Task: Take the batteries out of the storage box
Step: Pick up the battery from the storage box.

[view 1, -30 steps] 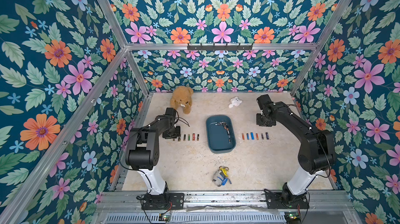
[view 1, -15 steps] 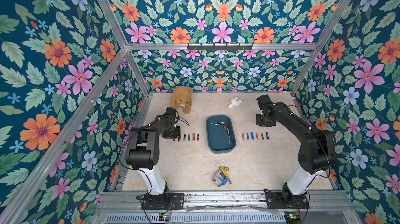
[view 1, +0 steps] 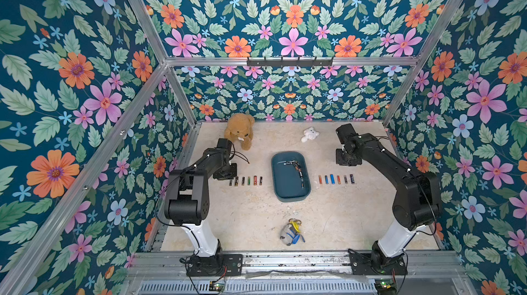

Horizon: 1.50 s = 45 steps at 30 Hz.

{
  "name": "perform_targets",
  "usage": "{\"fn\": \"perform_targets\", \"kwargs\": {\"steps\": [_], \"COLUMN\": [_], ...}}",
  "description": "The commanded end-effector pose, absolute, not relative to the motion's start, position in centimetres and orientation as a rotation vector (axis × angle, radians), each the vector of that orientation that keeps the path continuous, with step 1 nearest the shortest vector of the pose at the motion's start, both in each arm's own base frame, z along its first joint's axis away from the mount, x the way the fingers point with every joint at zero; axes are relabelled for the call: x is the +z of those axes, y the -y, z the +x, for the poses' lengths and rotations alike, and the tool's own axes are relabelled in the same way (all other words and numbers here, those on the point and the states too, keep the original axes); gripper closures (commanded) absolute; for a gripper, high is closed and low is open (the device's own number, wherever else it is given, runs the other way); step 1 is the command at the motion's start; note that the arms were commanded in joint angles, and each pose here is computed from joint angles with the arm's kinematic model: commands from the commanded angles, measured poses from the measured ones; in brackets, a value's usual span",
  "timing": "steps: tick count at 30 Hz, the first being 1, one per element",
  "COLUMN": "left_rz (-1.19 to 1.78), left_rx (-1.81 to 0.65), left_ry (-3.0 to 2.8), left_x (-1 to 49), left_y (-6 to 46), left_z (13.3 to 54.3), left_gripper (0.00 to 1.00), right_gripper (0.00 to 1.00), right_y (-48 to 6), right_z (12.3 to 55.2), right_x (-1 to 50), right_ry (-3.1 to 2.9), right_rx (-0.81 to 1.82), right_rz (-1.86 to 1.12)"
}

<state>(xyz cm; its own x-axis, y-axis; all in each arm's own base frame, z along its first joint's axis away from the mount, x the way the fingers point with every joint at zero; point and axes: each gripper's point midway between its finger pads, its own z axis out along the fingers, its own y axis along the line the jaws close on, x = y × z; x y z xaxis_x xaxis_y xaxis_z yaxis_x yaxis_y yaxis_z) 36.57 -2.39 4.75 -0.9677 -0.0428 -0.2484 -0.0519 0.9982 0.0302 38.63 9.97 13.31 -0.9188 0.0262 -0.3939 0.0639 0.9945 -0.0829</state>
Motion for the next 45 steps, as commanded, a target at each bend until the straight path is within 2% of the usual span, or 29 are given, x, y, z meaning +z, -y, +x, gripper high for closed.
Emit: {"fn": "perform_targets", "kwargs": {"steps": [1,10,14,22,29,45], "left_rz": [-0.094,-0.127,-0.136,-0.157,-0.157,-0.101], "left_rx": [0.068,0.018,-0.005,-0.042,-0.065,-0.079], "left_ry": [-2.881,-2.804,-2.786,-2.749,-2.76,-2.777], "left_x": [6.1,9.8,10.5,11.4,10.8,9.9], "left_y": [2.2,2.6,2.9,3.4,3.9,6.4], "left_z": [36.5,37.5,37.5,36.9,36.1,35.4], "left_gripper": [0.73,0.71,0.7,0.67,0.65,0.63], "right_gripper": [0.72,0.72,0.72,0.71,0.71,0.68], "right_y": [-11.7,-19.7,-23.5,-27.6,-29.7,-29.2], "right_z": [38.7,38.4,37.7,37.8,37.9,36.8], "right_x": [14.5,15.7,14.0,10.8,9.5,4.3], "right_ry": [-2.711,-2.688,-2.722,-2.758,-2.774,-2.878], "right_rx": [-0.135,-0.051,-0.034,-0.109,-0.141,-0.242], "right_rz": [0.044,-0.087,-0.167,-0.28,-0.337,-0.311]}}
